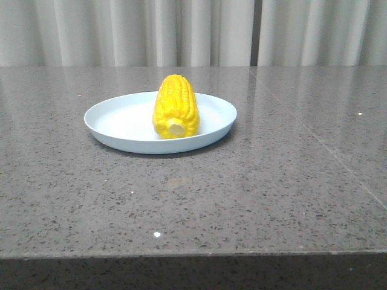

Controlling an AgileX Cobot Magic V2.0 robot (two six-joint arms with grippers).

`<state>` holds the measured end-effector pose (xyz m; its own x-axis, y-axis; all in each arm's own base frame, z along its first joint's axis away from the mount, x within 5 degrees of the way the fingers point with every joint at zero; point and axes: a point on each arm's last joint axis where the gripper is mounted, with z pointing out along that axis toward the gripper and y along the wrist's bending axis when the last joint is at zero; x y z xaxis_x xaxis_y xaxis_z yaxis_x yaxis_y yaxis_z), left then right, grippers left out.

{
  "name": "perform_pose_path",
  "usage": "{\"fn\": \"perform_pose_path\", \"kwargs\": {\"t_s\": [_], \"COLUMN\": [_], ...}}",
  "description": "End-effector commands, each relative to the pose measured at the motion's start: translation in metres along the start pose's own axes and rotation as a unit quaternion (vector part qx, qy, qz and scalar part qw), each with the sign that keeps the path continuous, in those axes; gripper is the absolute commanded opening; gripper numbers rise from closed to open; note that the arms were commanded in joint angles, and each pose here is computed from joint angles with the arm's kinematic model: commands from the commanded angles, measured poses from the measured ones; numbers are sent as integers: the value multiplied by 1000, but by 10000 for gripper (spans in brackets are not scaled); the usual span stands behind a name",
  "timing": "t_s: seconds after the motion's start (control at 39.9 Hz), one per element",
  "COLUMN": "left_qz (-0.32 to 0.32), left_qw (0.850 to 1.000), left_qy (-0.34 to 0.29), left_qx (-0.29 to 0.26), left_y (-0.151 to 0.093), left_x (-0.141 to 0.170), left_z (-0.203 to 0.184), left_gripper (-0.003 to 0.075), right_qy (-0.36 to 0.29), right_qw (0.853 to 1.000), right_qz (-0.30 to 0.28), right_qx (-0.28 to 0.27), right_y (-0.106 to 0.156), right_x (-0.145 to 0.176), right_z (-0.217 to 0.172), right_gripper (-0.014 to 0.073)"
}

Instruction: Place corn on plate with both arms

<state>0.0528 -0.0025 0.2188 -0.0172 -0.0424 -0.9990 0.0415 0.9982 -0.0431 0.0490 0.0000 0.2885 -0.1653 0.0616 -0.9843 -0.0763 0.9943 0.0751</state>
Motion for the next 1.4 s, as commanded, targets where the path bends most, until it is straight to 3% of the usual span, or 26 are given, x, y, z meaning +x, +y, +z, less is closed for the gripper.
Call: {"fn": "perform_pose_path", "kwargs": {"t_s": [0.0,0.25,1.15,1.38], "left_qz": [-7,-8,-8,-8], "left_qw": [998,1000,1000,1000], "left_qy": [-54,-11,-11,-11], "left_qx": [-15,-21,-21,-21], "left_y": [2,3,3,3], "left_x": [-3,16,16,16], "left_z": [-1,2,2,2], "left_gripper": [-20,-20,-20,-20], "right_qy": [-49,-49,-49,-53], "right_qw": [999,999,999,997], "right_qz": [-14,-14,-14,-58], "right_qx": [-7,-7,-7,-20], "right_y": [2,2,2,4], "right_x": [-15,-15,-15,10], "right_z": [-2,-2,-2,9], "right_gripper": [-68,-68,-68,-68]}}
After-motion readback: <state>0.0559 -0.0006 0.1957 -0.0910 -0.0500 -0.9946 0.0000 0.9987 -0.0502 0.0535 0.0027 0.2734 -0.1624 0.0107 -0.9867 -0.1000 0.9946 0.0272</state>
